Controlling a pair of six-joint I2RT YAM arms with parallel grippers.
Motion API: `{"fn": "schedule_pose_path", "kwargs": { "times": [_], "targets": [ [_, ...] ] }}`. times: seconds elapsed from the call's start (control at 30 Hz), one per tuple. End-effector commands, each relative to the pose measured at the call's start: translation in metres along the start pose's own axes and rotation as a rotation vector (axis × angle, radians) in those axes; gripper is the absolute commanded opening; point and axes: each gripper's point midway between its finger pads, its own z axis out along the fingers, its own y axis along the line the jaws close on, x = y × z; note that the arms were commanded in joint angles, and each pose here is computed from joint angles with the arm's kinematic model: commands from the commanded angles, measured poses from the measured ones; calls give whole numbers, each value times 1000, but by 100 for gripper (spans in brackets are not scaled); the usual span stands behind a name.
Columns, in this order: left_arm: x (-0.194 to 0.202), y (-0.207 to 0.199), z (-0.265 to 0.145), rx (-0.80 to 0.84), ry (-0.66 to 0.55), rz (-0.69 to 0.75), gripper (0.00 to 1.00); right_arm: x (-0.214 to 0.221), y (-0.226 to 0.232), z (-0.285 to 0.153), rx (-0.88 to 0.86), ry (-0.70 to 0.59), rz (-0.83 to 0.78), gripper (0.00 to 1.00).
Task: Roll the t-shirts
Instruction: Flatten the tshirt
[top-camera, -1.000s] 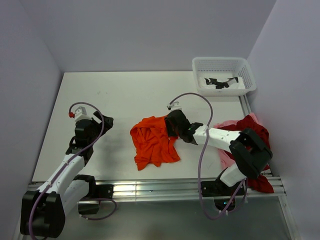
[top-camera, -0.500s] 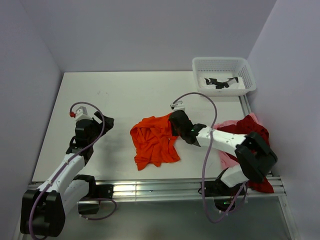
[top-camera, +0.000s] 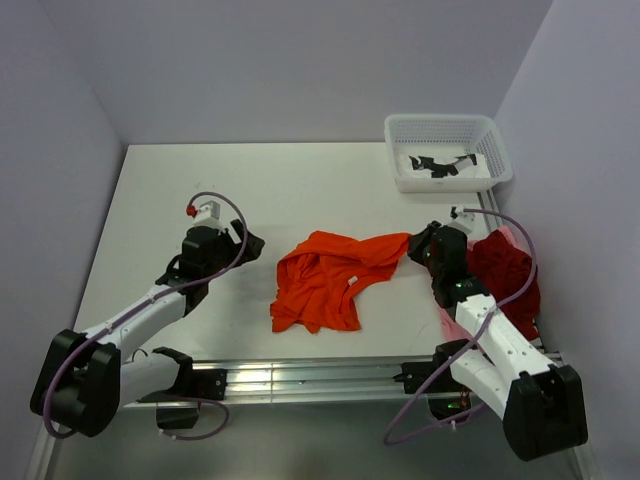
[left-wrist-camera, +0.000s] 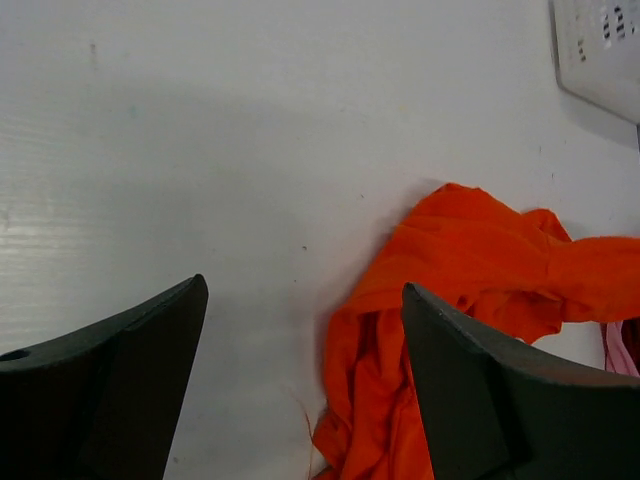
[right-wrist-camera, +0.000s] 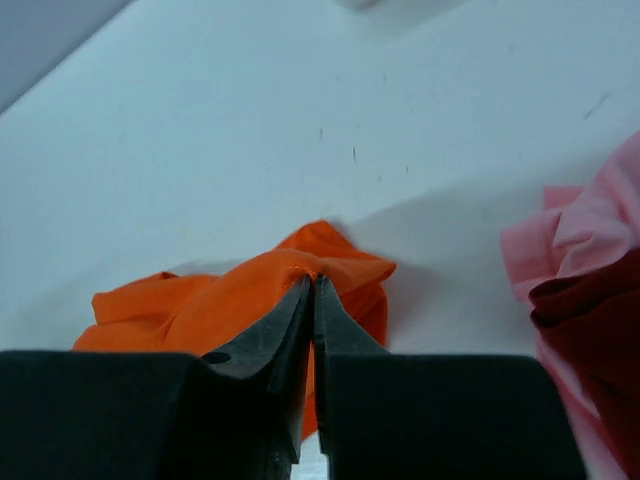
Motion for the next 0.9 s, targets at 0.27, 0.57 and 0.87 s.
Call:
{"fn": "schedule_pose_path", "kwargs": {
  "times": [0.27, 0.57, 0.87],
  "targets": [
    [-12, -37, 4, 99, -29, 86, 84, 17, -1, 9, -45, 97, 63, 57],
    [-11, -39, 3, 102, -27, 89, 84, 40, -26, 18, 66, 182, 80, 58],
    [-12, -41, 1, 106, -28, 93, 84, 51, -37, 30, 130, 231, 61, 53]
  ]
}}
